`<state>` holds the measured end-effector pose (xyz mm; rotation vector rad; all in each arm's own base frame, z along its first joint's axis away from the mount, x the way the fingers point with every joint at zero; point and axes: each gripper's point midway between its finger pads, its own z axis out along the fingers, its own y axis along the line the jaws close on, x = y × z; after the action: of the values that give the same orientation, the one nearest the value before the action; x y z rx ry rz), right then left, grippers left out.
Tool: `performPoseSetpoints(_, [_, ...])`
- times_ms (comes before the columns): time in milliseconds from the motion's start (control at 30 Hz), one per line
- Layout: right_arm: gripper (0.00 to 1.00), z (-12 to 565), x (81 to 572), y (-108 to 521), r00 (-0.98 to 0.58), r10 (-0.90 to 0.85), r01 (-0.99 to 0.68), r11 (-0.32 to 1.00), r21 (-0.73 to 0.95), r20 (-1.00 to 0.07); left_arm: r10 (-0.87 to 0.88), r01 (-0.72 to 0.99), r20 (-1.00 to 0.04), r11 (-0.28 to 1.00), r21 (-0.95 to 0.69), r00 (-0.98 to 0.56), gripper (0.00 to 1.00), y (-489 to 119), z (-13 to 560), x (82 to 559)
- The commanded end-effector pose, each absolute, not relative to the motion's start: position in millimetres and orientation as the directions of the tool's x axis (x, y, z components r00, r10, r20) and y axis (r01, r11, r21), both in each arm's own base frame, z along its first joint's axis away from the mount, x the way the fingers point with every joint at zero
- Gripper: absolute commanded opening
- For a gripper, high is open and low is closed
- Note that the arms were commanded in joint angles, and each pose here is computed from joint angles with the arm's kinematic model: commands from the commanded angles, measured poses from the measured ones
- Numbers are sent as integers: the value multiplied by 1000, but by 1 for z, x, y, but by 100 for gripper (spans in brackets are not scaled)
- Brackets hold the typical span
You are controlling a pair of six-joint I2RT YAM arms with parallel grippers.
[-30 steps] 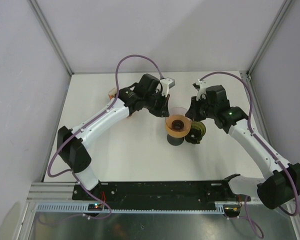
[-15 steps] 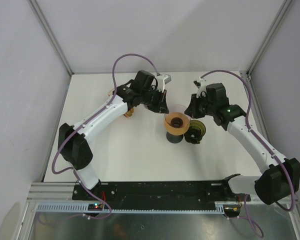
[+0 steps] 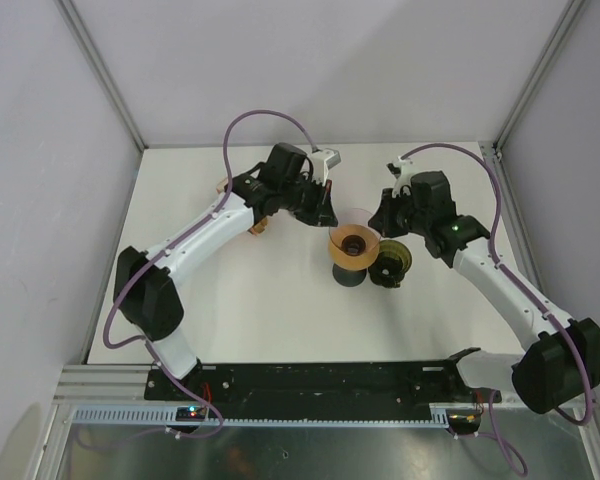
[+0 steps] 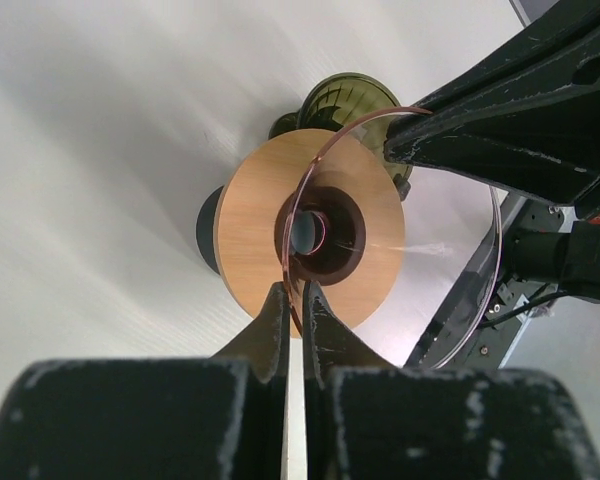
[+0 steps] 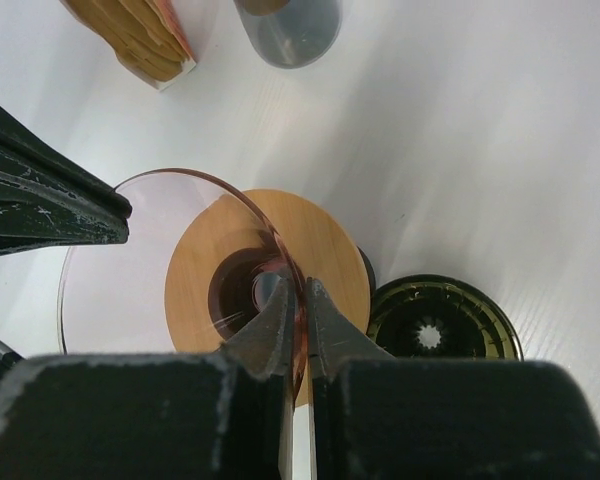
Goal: Place the coffee filter in the dripper
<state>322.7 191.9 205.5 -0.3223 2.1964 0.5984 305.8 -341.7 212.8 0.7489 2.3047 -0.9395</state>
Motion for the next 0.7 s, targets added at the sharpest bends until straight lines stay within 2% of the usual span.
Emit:
performPoseSetpoints(0, [0,117,286,177,-787,-169,-385,886,257,-593,520,635,-364,637,-437,-773,0,-318,100,251])
performPoseSetpoints(300, [0,102,281,179,-785,-191,-391,890,233,-589,568,665,-346,630,-401,-747,0,-311,75,239])
performPoseSetpoints(667, [0,79,275,171,-825,-176,-355,901,249,-538,594,650,-275,629,-427,-756,0,-306,47,227])
